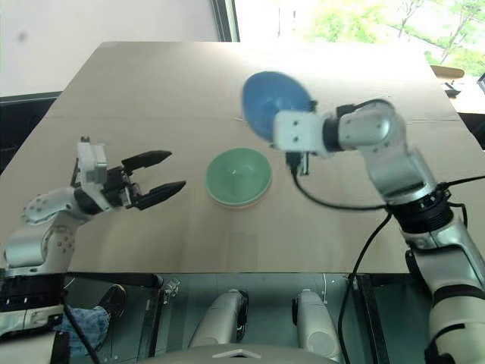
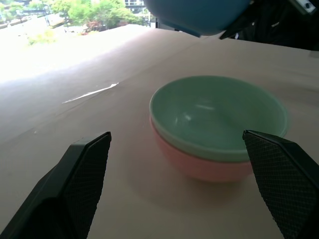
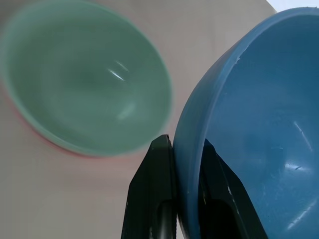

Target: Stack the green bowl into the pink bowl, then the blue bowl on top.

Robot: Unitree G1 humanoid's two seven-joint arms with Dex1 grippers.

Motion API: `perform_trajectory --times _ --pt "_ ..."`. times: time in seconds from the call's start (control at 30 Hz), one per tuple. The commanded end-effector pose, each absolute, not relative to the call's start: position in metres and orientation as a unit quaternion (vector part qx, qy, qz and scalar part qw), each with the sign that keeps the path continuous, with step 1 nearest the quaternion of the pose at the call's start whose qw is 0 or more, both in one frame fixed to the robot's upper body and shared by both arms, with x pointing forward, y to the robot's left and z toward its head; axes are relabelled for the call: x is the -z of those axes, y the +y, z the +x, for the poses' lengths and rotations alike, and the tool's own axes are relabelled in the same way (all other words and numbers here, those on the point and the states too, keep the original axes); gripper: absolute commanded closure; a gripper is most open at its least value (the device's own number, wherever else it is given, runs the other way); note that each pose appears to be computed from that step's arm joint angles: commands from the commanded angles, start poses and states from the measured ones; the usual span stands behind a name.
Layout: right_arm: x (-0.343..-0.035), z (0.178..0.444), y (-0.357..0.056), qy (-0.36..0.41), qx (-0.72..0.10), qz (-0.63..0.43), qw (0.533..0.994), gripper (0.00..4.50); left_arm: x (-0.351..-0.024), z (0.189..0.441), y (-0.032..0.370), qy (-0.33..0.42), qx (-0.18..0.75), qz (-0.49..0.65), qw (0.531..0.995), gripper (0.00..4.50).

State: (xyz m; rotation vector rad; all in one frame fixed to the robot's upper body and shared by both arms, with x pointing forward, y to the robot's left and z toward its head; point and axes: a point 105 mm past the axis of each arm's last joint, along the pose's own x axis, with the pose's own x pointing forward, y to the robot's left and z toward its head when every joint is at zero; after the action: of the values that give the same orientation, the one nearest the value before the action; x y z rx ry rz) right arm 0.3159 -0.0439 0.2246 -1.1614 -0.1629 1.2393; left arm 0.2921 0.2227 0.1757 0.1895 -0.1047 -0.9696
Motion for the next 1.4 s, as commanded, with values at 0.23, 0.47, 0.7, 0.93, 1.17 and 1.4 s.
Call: perform_trajectory --times 0.23,0.47,0.7,0.93,1.17,1.4 --pt "-0.237 0.283 -0.012 -0.128 -0.575 -0.507 0.63 4.48 -0.184 0.287 0.231 -0.063 0.455 0.113 0.881 0.0" --pt "-0.24 0.285 -0.01 -0.132 -0.57 -0.507 0.633 3.37 -0.185 0.287 0.229 -0.066 0.458 0.112 0.88 0.0" --pt "-0.24 0.289 -0.021 -0.103 -0.556 -0.499 0.656 1.61 -0.185 0.287 0.225 -0.073 0.462 0.105 0.877 0.0" --pt "-0.24 0.294 -0.073 -0.036 -0.541 -0.356 0.761 1.61 -0.184 0.281 0.222 -0.08 0.453 0.092 0.883 0.0" --pt "-0.227 0.307 -0.149 -0.002 -0.472 -0.224 0.853 1.61 -0.182 0.273 0.227 -0.081 0.437 0.082 0.892 0.0" --pt "-0.19 0.31 -0.21 0.031 -0.408 -0.16 0.898 1.61 -0.163 0.288 0.247 -0.032 0.33 0.073 0.94 0.0"
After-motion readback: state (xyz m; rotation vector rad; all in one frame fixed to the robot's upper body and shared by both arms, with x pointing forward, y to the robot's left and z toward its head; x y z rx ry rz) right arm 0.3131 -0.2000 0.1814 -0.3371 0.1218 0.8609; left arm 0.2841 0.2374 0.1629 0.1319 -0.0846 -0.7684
